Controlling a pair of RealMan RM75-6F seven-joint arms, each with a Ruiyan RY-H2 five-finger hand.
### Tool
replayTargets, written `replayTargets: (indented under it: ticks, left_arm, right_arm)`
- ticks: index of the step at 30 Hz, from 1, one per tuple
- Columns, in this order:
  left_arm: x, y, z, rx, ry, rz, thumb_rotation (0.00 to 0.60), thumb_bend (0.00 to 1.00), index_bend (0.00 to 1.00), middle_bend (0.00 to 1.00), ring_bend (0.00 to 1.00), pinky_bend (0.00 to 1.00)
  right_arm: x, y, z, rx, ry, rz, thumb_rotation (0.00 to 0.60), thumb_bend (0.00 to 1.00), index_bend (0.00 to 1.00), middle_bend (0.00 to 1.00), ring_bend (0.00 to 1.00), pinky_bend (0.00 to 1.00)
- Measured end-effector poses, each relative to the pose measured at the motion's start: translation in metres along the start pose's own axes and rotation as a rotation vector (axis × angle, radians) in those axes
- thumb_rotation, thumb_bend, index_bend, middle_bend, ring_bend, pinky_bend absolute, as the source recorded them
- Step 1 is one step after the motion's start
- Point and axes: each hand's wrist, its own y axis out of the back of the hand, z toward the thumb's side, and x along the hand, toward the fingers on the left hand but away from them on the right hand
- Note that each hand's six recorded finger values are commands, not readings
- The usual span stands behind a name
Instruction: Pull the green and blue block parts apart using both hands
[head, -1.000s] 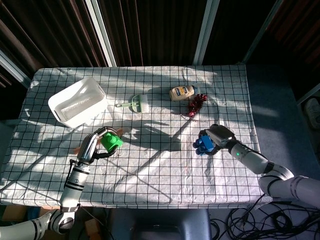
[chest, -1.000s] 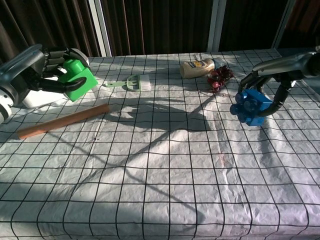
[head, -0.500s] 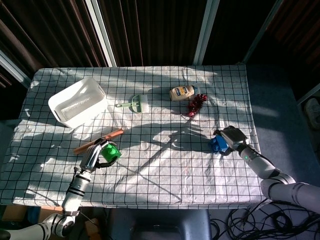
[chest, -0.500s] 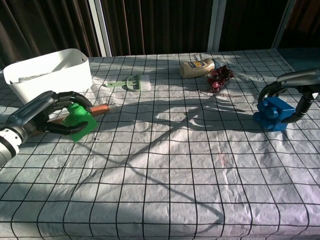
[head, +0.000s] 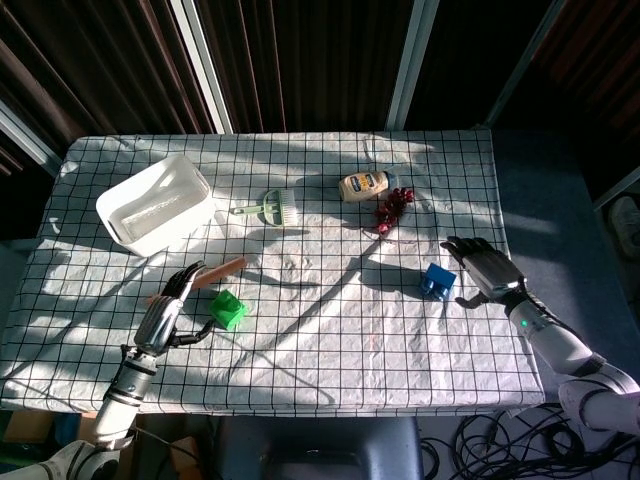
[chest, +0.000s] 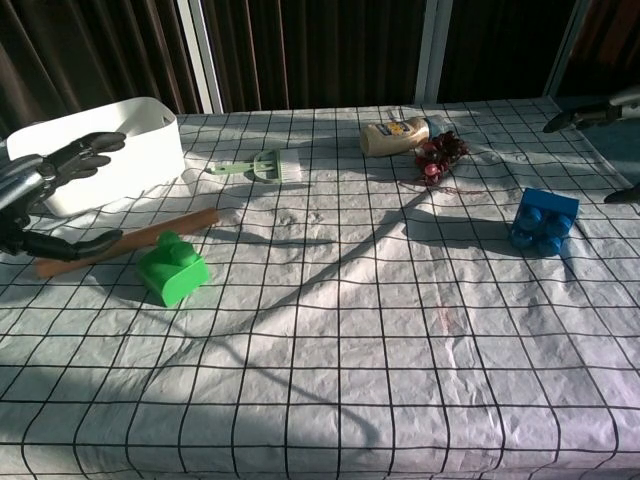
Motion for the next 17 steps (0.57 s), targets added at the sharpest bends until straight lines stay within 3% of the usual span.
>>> replayTargets:
  ticks: [3,6,11,14,17]
  left_arm:
    - [-0.025,0.041,-0.007,0.140,0.019,0.061,0.600,0.35,0.00,0.00,0.00,0.00]
    - [-0.057,0.070,-0.018,0.302,0.101,0.081,0.600,0.36,0.00,0.00,0.00,0.00]
    - [-0.119,0.107,-0.028,0.500,0.249,0.174,0.600,0.40,0.00,0.00,0.00,0.00]
    - [-0.153,0.121,-0.028,0.572,0.314,0.220,0.600,0.40,0.00,0.00,0.00,0.00]
    - [-0.161,0.120,-0.027,0.584,0.327,0.196,0.600,0.40,0.00,0.00,0.00,0.00]
  right_arm:
    - [0.028,0.009,-0.014,0.040,-0.034,-0.116,0.600,0.18,0.00,0.00,0.00,0.00]
    - [0.067,0.009,-0.035,0.063,-0.115,-0.240,0.600,0.18,0.00,0.00,0.00,0.00]
    - [0.164,-0.019,-0.077,0.048,-0.339,-0.423,0.600,0.18,0.00,0.00,0.00,0.00]
    - [0.204,-0.041,-0.085,0.057,-0.417,-0.451,0.600,0.18,0.00,0.00,0.00,0.00]
    - [0.220,-0.051,-0.083,0.042,-0.422,-0.466,0.600,0.18,0.00,0.00,0.00,0.00]
